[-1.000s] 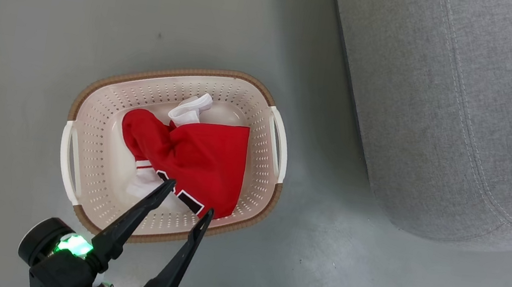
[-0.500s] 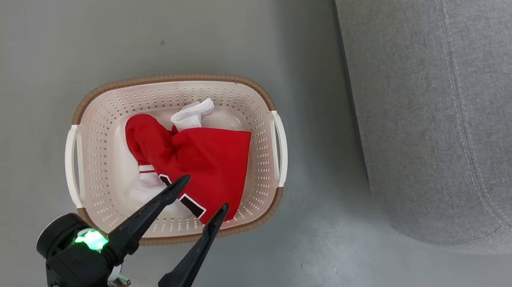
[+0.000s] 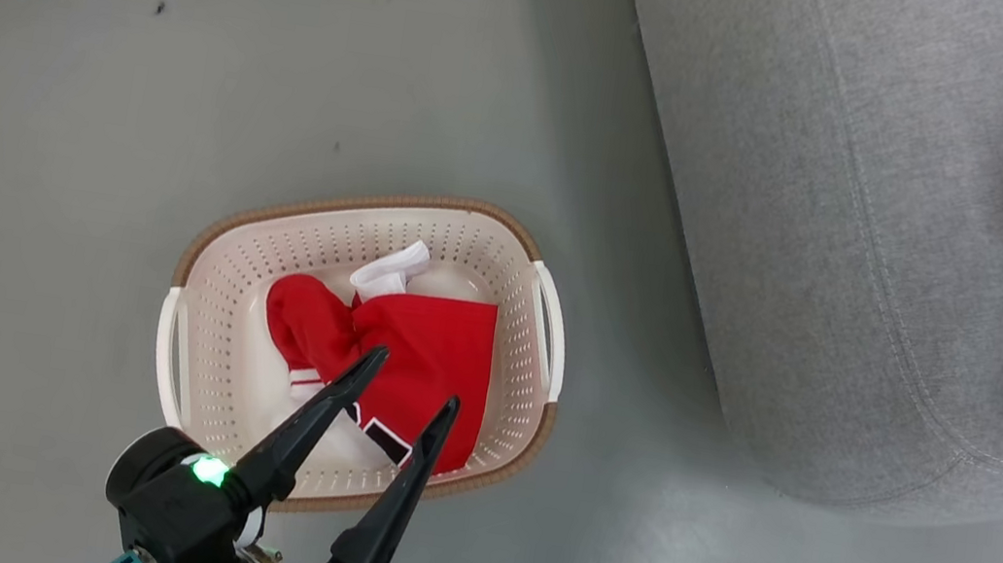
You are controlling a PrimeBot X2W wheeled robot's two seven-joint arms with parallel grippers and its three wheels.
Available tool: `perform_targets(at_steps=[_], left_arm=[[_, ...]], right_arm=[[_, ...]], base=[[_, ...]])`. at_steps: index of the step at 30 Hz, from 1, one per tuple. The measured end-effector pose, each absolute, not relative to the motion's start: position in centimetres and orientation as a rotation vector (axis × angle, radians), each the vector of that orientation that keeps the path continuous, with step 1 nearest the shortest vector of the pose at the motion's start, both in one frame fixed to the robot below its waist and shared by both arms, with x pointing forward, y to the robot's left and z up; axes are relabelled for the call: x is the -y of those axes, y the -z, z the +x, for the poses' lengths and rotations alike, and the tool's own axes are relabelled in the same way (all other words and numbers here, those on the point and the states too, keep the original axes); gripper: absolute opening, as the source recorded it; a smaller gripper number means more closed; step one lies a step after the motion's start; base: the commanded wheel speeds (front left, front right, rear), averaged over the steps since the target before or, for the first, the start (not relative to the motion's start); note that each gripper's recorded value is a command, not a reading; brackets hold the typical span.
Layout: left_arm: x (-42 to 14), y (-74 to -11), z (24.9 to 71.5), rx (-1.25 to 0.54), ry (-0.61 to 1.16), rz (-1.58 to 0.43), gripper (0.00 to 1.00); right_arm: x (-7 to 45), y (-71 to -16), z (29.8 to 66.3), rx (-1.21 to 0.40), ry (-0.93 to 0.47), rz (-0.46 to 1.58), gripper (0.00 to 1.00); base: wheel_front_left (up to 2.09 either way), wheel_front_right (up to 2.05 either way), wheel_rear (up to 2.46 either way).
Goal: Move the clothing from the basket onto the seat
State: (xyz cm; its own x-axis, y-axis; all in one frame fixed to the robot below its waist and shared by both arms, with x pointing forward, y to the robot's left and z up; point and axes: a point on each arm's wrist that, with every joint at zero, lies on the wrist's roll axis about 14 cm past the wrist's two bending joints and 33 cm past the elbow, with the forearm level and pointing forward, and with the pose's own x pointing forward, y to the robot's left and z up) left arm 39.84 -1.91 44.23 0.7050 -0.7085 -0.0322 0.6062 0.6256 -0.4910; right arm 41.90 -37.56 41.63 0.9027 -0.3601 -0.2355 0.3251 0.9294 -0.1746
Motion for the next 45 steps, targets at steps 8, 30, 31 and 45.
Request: perform_targets(at_steps=[8,30,31,45], left_arm=[[1.9,-46.0,39.7,-0.19,0.733,-0.5,1.0],[-1.4,-47.4,39.0,-0.143,0.544,-0.448,1.0],[-2.1,-47.3,39.2,-0.139,0.512,-0.442,1.0],[-15.1,-46.2,38.9,-0.115,0.12,-0.319,1.0]], right_arm=[[35.0,-44.4,39.6,-0.181,0.315,-0.159,1.0],[20.1,-50.3,41.8,0.06,-0.052,-0.003,1.0],[19.5,-50.2,41.9,0.06,-0.069,0.003,1.0],[11.4,-49.5,42.9,0.045,-0.263,0.076,1.0]], base=[[0.0,0.0,0.0],[0.0,0.0,0.0],[0.0,0.0,0.0],[0.0,0.0,0.0]])
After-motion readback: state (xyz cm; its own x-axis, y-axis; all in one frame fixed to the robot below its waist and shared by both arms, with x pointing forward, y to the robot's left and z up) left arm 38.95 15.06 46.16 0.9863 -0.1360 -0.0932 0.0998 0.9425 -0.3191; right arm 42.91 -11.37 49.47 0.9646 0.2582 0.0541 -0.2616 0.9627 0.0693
